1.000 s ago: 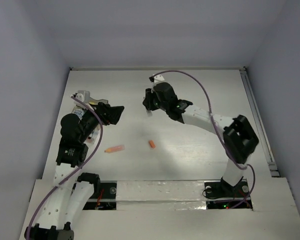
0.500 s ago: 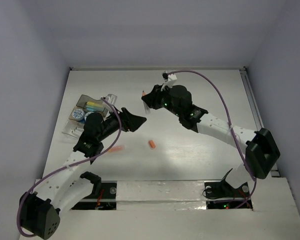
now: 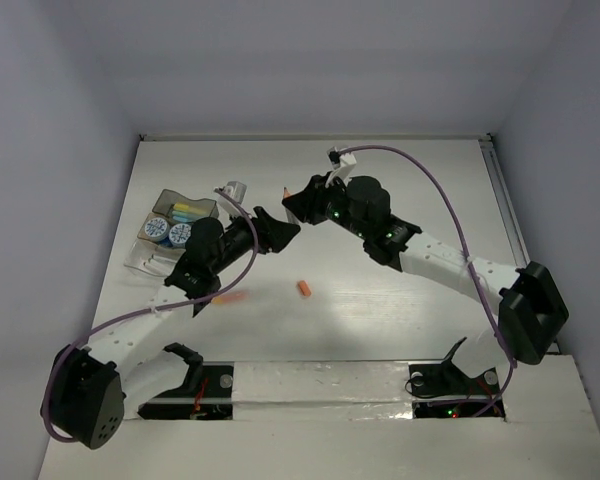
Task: Sort the stationery into containers
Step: Pick up the pen from the center of the board, then close the pen cap in the drawer.
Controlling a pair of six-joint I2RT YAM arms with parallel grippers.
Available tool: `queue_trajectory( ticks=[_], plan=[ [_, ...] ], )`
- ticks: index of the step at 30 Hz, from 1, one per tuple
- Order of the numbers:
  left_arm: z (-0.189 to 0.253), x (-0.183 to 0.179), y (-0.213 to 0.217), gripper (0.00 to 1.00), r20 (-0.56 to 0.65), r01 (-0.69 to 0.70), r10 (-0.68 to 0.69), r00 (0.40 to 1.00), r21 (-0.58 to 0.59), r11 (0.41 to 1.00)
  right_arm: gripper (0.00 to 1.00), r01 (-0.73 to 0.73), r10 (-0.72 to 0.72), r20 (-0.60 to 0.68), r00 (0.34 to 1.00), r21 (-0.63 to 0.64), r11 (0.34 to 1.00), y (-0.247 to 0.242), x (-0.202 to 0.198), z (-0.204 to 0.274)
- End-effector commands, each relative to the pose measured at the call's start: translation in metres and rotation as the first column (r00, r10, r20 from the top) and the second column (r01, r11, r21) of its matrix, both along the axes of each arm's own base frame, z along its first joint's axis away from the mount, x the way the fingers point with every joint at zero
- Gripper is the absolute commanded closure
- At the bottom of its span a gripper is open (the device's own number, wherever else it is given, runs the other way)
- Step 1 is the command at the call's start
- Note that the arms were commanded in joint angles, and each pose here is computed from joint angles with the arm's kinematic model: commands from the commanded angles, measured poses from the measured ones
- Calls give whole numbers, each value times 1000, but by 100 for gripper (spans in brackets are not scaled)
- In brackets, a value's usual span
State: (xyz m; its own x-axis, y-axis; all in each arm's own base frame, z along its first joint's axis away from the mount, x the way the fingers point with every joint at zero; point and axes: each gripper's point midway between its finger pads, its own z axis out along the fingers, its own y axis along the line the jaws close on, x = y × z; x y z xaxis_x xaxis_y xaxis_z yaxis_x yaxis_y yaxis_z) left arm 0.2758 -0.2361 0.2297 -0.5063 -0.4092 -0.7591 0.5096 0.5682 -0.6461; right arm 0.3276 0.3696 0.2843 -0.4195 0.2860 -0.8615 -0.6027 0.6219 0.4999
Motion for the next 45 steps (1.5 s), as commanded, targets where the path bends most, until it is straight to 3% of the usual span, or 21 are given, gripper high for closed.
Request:
queue_trajectory(
  ticks=[1, 11, 13, 16, 20, 21, 26, 30, 37, 42, 45],
  plan=[
    [57, 10, -8, 41, 166, 7, 7, 986, -83, 996, 93, -43, 38, 60, 997, 82, 996, 3, -11, 29],
    [52, 15, -15, 79, 153, 17, -4, 988, -82, 997, 93, -63, 59, 41, 997, 91, 994, 4, -16, 21],
    [50, 14, -14, 99, 147, 12, -1, 989, -75, 997, 92, -66, 62, 41, 997, 93, 993, 4, -17, 22],
    [52, 11, -7, 100, 149, -9, 18, 989, -66, 998, 88, -65, 61, 49, 997, 94, 993, -1, -21, 27],
    [61, 1, 2, 100, 169, -28, 35, 985, -45, 999, 60, -101, 96, 60, 994, 80, 992, -5, -33, 36],
    [69, -2, 7, 100, 185, -42, 50, 981, -48, 998, 47, -127, 122, 72, 990, 73, 989, -5, -38, 39],
    [78, -12, 19, 100, 176, -66, 62, 982, 18, 998, 25, -184, 178, 121, 977, 39, 982, -25, -67, 58],
    [96, -23, 29, 100, 215, -76, 58, 975, 76, 994, 26, -246, 246, 62, 967, -10, 969, -35, -92, 32],
    [139, -35, 54, 100, 319, -144, 70, 945, 216, 966, 26, -425, 376, -298, 877, -119, 897, -36, -143, -108],
    [126, -27, 68, 100, 353, -223, 123, 928, 258, 940, 21, -478, 405, -397, 823, -100, 873, -19, -164, -150],
    [115, -30, 67, 100, 339, -191, 102, 935, 240, 952, 19, -490, 412, -429, 804, -84, 868, -1, -164, -166]
  ],
)
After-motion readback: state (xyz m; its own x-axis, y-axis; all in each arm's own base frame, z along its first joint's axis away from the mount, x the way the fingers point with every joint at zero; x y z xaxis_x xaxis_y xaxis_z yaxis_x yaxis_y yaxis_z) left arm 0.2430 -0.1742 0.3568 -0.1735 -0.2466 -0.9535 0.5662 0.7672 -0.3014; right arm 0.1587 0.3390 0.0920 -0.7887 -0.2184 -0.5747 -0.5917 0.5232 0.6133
